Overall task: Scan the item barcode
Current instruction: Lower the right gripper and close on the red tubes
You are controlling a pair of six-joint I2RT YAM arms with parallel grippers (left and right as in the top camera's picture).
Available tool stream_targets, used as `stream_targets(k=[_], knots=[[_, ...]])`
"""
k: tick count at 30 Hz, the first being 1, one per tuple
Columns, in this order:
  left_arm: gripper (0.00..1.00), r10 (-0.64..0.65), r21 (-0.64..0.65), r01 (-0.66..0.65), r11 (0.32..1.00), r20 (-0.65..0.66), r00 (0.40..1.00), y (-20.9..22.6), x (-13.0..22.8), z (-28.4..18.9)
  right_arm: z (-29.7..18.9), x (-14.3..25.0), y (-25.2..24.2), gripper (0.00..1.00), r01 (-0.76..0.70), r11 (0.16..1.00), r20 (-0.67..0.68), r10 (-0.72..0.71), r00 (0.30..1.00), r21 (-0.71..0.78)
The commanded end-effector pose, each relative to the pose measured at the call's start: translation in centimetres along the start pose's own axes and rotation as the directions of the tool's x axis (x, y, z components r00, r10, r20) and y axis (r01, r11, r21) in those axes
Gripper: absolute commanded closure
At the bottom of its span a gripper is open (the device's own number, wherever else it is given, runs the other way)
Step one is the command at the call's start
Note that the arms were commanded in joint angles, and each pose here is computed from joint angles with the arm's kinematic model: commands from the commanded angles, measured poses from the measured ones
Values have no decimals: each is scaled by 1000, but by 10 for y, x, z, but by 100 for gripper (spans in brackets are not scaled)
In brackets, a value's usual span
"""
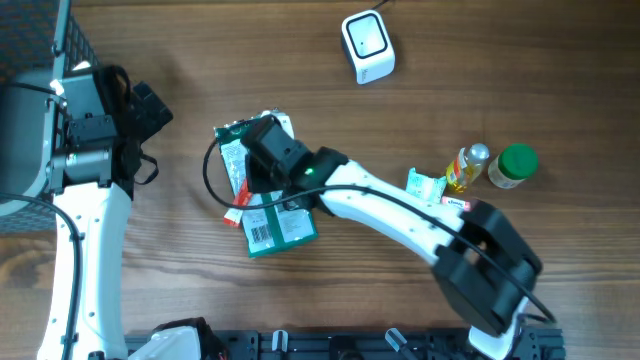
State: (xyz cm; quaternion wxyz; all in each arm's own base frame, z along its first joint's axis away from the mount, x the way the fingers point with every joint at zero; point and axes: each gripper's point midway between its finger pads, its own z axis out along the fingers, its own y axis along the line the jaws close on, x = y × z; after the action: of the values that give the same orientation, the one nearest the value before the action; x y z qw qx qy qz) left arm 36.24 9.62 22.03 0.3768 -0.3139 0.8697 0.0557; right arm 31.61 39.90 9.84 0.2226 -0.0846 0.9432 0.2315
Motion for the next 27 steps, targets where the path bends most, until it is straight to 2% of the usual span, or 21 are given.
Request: stream_targets(k=[1,9,11,15,27], knots=[[0,4,-4,-4,1000,9,1000,1,-3,-1,-5,2,6,49,-141,990,-8,141,990,-21],[0,4,-5,-4,1000,9,1000,1,-3,-1,1,28,18,52,-332,943,-51,331,942,-31],[0,4,-4,-4,1000,9,1000,1,-3,-1,2,32,30,52,-338,939,-50,336,941,-59],[0,4,-4,-4,1000,9,1000,1,-3,-1,7,40,44,59,-320,943,-51,316,947,-89],[0,4,-5,-4,1000,9,1000,1,-3,-1,56,86,23,62,-398,917,-133,398,908,33]])
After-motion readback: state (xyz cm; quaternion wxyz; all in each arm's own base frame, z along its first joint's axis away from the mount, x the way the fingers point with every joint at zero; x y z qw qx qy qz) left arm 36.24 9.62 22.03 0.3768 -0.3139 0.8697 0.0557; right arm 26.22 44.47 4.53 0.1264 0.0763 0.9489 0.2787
